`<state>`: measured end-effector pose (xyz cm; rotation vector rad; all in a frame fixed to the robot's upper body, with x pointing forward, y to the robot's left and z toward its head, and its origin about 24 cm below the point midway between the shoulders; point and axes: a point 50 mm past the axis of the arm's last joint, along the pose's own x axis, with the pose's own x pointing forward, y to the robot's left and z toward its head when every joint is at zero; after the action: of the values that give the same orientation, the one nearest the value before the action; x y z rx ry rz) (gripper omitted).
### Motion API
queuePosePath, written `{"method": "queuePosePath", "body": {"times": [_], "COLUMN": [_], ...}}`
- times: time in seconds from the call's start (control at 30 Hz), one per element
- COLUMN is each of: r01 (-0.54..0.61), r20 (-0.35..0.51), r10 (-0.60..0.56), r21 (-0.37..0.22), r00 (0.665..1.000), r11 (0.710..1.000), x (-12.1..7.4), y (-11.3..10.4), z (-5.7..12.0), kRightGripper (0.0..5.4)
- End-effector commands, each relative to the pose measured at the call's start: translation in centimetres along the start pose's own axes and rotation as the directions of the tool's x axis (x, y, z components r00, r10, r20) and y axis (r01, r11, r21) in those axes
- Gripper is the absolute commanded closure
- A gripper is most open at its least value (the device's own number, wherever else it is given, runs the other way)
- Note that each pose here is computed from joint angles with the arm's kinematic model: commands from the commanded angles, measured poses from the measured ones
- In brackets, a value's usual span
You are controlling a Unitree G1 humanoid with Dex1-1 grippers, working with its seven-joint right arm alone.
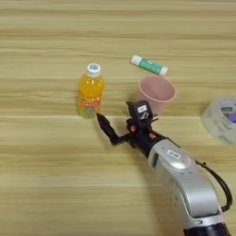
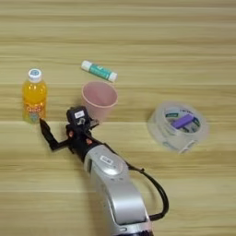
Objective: Move the objects on the table
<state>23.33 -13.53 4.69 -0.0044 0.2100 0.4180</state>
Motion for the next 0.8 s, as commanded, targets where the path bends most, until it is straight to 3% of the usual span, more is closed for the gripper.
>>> {"method": "queuePosePath", "body": {"times": [0.03, 0.8], "r01": [0.04, 0.144], "r20": [0.131, 0.123], "r10": [-0.031, -0.137], "r21": [-0.066, -0.049], "r00": [0.991, 0.983], "r11": [0.997, 0.988], "x": [0.7, 0.7], "y": [-0.7, -2.4], "z": [2.6, 2.2], "kRightGripper": [0.05, 0.05]}}
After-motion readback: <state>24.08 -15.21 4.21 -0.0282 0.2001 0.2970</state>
